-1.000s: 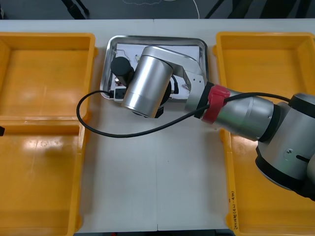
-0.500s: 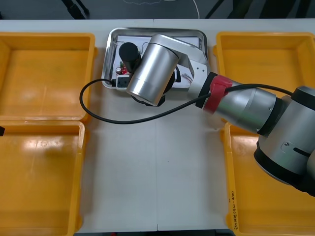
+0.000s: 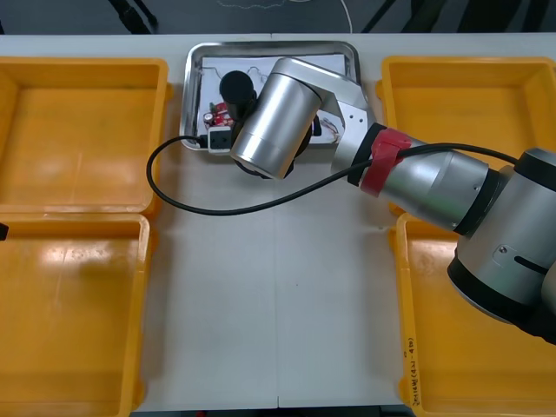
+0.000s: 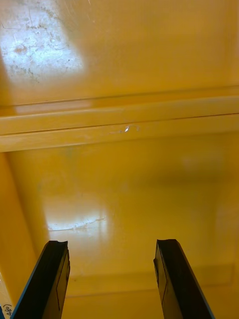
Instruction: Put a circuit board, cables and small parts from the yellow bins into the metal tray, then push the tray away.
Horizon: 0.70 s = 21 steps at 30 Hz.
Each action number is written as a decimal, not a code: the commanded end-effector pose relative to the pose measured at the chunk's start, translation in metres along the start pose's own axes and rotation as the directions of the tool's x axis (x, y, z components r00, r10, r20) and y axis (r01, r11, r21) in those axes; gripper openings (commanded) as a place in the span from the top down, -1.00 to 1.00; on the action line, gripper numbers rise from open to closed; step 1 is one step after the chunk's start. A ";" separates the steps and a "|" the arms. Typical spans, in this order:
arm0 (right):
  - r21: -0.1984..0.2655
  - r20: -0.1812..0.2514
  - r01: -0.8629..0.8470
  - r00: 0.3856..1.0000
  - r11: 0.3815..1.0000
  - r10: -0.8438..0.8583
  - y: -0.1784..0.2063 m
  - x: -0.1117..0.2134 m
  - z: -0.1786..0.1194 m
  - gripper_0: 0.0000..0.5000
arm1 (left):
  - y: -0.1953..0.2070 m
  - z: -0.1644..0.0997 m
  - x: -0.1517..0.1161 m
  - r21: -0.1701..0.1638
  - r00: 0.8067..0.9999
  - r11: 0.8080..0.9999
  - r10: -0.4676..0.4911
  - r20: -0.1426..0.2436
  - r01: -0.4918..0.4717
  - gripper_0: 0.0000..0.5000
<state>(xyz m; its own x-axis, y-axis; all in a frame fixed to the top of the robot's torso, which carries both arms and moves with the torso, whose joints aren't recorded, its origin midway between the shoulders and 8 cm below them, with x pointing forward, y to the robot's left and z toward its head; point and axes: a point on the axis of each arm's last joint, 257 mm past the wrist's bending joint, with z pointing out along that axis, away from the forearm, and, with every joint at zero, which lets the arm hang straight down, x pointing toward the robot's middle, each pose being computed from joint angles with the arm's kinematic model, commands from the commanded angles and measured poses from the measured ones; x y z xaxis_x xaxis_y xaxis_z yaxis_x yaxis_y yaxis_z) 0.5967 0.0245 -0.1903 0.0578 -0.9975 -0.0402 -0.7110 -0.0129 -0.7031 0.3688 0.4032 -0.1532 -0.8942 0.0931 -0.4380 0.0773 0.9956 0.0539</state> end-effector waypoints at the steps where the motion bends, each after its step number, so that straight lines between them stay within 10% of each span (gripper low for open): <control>1: 0.086 0.059 0.044 0.997 0.995 -0.049 -0.041 -0.031 -0.025 1.00 | 0.019 -0.015 0.002 -0.063 0.997 0.995 -0.079 0.014 0.080 -1.00; 13: 0.089 0.054 0.062 0.996 0.994 -0.067 -0.042 -0.029 -0.024 1.00 | 0.019 -0.015 0.002 -0.063 0.997 0.995 -0.079 0.014 0.080 -1.00; 21: 0.090 0.048 0.080 0.995 0.993 -0.084 -0.043 -0.026 -0.024 -0.89 | 0.019 -0.015 0.002 -0.063 0.997 0.995 -0.079 0.014 0.080 -1.00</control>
<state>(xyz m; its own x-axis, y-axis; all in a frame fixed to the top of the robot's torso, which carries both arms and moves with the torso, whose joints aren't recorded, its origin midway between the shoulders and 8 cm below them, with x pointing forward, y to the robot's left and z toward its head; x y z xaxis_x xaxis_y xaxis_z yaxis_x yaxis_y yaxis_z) 0.6002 0.0271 -0.1864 0.0834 -0.9961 -0.0288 -0.6973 -0.0377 -0.7158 0.3688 0.4032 -0.1532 -0.8942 0.0931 -0.4380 0.0773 0.9956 0.0539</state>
